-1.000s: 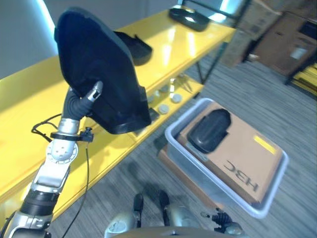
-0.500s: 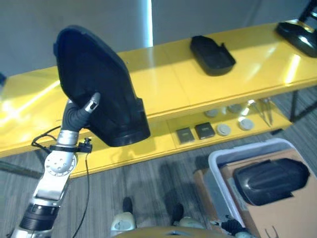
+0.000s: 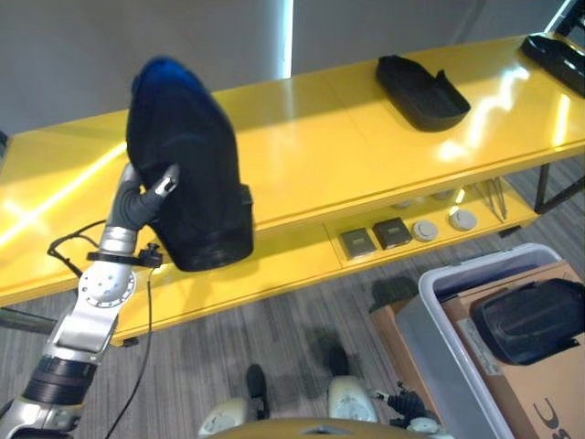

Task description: Move parts from the plastic box to the shelf.

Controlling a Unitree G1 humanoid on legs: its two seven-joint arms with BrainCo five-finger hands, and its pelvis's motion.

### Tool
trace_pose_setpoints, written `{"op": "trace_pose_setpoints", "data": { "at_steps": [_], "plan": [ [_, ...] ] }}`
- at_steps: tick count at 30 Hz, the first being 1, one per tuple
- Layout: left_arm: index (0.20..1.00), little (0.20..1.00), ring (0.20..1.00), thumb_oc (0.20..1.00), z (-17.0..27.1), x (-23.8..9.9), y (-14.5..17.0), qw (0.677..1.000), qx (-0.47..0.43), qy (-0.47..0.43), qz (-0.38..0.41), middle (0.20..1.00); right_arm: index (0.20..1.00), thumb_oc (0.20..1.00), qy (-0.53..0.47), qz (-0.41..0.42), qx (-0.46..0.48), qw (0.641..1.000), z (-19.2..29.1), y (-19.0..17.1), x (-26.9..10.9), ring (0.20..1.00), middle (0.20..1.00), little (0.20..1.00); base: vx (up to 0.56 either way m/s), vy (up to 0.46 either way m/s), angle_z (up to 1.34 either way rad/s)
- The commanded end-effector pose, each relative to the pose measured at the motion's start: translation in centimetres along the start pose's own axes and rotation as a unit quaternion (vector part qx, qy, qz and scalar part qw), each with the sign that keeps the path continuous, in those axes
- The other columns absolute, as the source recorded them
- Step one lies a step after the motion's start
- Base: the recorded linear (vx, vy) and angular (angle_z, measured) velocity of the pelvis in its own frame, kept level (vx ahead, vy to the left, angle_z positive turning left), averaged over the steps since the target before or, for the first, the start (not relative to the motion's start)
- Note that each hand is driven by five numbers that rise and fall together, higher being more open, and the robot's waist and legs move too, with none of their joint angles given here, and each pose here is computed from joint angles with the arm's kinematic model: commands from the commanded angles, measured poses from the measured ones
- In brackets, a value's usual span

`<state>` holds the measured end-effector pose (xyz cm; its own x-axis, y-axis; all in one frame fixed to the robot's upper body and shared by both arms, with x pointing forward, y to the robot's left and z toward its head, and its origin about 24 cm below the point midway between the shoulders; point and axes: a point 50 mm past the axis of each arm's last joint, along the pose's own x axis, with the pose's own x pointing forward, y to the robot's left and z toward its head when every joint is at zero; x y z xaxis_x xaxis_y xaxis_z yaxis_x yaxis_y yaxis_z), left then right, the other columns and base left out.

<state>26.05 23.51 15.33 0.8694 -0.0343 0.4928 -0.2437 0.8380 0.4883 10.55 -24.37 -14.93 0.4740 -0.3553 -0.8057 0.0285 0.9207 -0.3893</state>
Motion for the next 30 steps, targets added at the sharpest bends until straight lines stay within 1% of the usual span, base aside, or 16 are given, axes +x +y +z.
{"op": "trace_pose_setpoints", "data": {
  "at_steps": [1,4,5,6,7,8,9,10,11,16,17,18,19,23,27,30],
  "plan": [
    [0.2,0.2,0.2,0.2,1.8,1.1,2.6,0.992,0.008,-0.057,0.111,0.2,1.0,1.0,0.01,0.003,-0.01,1.0,-0.8,0.3,-0.2,1.0,1.0,1.0,-0.04,-0.185,-0.16],
    [0.2,0.2,0.2,0.2,0.9,1.1,3.2,0.99,0.016,-0.037,0.134,0.2,1.0,1.0,0.019,0.007,-0.04,0.999,-1.6,-0.3,-0.3,1.0,1.0,1.0,-0.03,-0.121,-0.03],
    [0.2,0.2,0.2,0.2,0.6,1.1,3.3,0.989,0.011,-0.029,0.145,0.2,1.0,1.0,0.021,0.003,-0.052,0.998,-1.7,-0.8,-0.2,1.0,1.0,1.0,-0.04,-0.203,0.19],
    [0.2,0.2,0.2,0.2,0.2,2.0,3.7,0.986,-0.002,-0.023,0.166,0.2,1.0,1.0,0.03,-0.01,-0.06,0.998,-2.2,-2.0,-0.2,1.0,1.0,1.0,-0.02,-0.168,0.21],
    [0.2,0.2,0.2,0.2,0.1,2.3,3.6,0.985,-0.021,-0.02,0.169,0.2,1.0,1.0,0.04,-0.015,-0.041,0.998,-2.7,-2.4,-0.3,1.0,1.0,1.0,0.0,-0.15,0.26],
    [0.2,0.2,0.2,0.2,-0.2,2.9,3.4,0.984,-0.053,-0.014,0.171,0.2,1.0,1.0,0.052,-0.02,-0.009,0.998,-3.1,-2.8,-0.3,1.0,1.0,1.0,0.04,-0.096,0.07],
    [0.2,0.2,0.2,0.2,-1.1,4.1,3.2,0.979,-0.111,0.009,0.173,0.2,1.0,1.0,0.071,-0.022,0.046,0.996,-3.8,-3.1,-0.4,1.0,1.0,1.0,0.04,-0.079,-0.01],
    [0.2,0.2,0.2,0.2,-1.4,5.0,3.3,0.977,-0.131,0.017,0.168,0.2,1.0,1.0,0.073,-0.023,0.05,0.996,-3.7,-3.4,-0.3,1.0,1.0,1.0,0.03,-0.057,-0.08],
    [0.2,0.2,0.2,0.2,-1.8,6.8,3.9,0.967,-0.192,0.029,0.163,0.2,1.0,1.0,0.069,-0.021,0.02,0.997,-3.3,-3.8,-0.1,1.0,1.0,1.0,0.0,-0.019,-0.07],
    [0.2,0.2,0.2,0.2,-2.2,11.6,6.8,0.968,-0.188,0.076,0.148,0.2,1.0,1.0,0.05,-0.018,0.011,0.999,-1.3,-4.0,0.5,1.0,1.0,1.0,-0.03,0.007,-0.08],
    [0.2,0.2,0.2,0.2,-2.1,11.7,6.8,0.968,-0.188,0.075,0.147,0.2,1.0,1.0,0.05,-0.018,0.012,0.999,-1.2,-3.9,0.6,1.0,1.0,1.0,-0.02,0.007,-0.18],
    [0.2,0.2,0.2,0.2,-2.1,12.2,7.6,0.97,-0.181,0.082,0.14,0.2,1.0,1.0,0.047,-0.014,0.011,0.999,-0.9,-3.8,0.7,1.0,1.0,1.0,-0.02,0.028,-0.18],
    [0.2,0.2,0.2,0.2,-2.6,13.0,8.2,0.967,-0.182,0.112,0.14,0.2,1.0,1.0,0.036,-0.002,0.002,0.999,0.0,-3.2,0.9,1.0,1.0,1.0,-0.02,0.035,-0.06],
    [0.2,0.2,0.2,0.2,-2.9,14.0,10.9,0.972,-0.107,0.162,0.136,0.2,1.0,1.0,0.018,0.015,-0.03,0.999,1.5,-2.5,1.2,1.0,1.0,1.0,0.0,0.029,-0.1],
    [0.2,0.2,0.2,0.2,-3.3,14.2,12.0,0.969,-0.065,0.198,0.133,0.2,1.0,1.0,0.011,0.019,-0.009,1.0,2.4,-2.2,1.3,1.0,1.0,1.0,0.02,0.027,-0.02],
    [0.2,0.2,0.2,0.2,-3.3,14.2,12.1,0.969,-0.048,0.207,0.123,0.2,1.0,1.0,0.008,0.022,-0.005,1.0,2.7,-2.0,1.4,1.0,1.0,1.0,0.01,0.004,0.04]
  ]
}}
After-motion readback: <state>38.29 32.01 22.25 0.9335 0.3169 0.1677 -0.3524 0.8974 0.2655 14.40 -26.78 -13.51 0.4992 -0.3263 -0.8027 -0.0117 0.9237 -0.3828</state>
